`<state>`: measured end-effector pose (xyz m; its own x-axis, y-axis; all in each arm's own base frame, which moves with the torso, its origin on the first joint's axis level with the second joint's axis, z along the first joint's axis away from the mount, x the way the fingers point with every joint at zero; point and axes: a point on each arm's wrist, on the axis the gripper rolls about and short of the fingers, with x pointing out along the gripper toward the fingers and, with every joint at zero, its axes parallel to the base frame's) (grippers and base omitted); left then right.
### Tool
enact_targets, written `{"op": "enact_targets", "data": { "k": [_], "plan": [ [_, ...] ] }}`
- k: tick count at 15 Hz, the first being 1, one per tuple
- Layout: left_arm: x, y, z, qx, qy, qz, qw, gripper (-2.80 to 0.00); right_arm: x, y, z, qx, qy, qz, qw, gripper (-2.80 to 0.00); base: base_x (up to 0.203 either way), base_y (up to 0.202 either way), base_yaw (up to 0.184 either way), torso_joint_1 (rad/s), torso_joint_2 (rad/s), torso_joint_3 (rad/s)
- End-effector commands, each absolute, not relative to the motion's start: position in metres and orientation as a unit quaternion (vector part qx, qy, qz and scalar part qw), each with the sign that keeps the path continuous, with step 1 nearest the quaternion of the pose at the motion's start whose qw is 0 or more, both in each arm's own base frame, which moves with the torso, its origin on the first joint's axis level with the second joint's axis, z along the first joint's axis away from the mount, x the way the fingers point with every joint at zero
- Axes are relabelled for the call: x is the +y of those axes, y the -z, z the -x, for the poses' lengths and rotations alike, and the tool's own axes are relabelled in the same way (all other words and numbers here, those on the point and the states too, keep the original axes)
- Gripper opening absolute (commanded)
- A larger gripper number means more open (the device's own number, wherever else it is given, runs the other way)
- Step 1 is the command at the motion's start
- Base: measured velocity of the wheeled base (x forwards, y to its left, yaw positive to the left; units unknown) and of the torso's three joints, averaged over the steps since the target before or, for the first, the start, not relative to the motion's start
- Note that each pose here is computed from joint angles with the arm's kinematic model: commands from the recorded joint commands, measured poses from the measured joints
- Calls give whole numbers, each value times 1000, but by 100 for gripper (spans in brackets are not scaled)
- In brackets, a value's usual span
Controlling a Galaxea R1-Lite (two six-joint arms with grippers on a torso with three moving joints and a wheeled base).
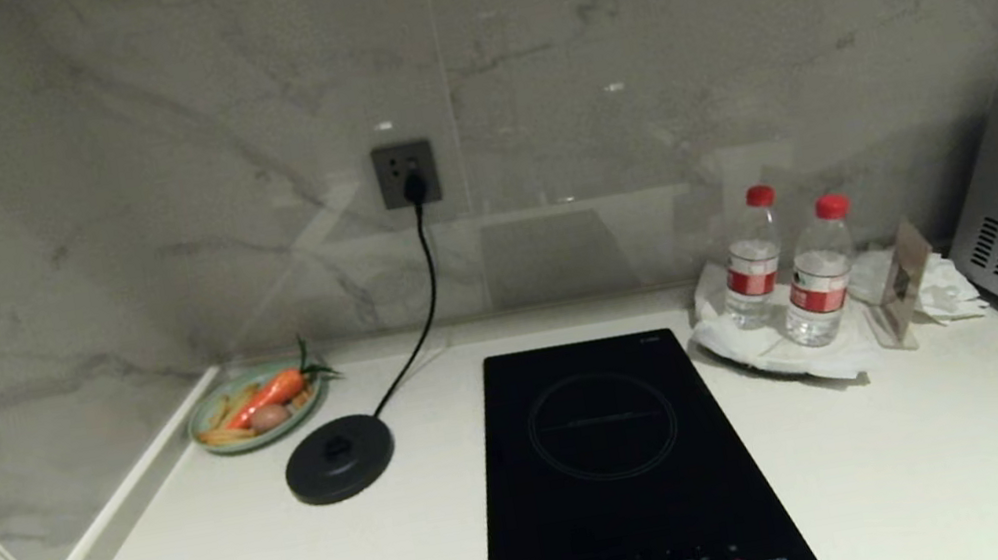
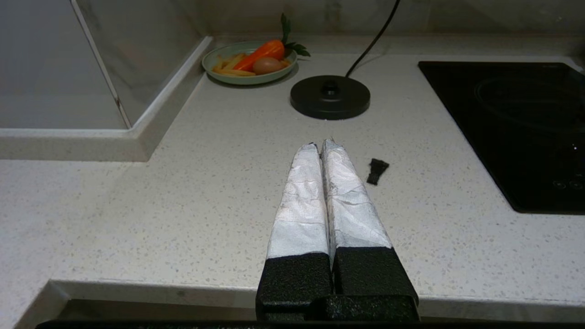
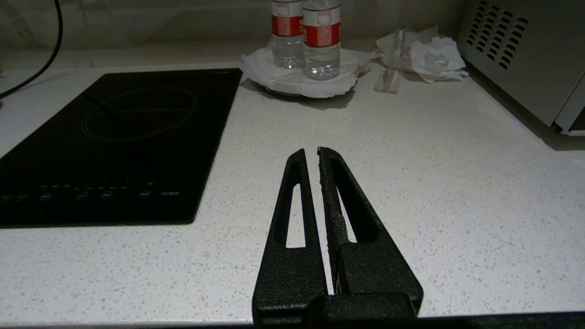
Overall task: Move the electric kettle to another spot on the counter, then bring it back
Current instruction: Grab the kettle
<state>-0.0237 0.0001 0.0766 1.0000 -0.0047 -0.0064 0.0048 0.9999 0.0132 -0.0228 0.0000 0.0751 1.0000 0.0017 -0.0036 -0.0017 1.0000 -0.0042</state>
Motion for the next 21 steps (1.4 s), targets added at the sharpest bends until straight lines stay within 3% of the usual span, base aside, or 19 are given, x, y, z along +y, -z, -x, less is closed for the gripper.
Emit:
{"op": "enact_targets", "data": {
  "k": [1, 21],
  "plan": [
    [0, -77, 24, 4, 2, -7, 1000, -280, 0, -75, 23, 2, -1, 2, 1000, -280, 0, 0, 0, 150, -383, -233],
    [0, -77, 24, 4, 2, -7, 1000, -280, 0, -75, 23, 2, -2, 3, 1000, -280, 0, 0, 0, 135, -311, -181]
  ]
}}
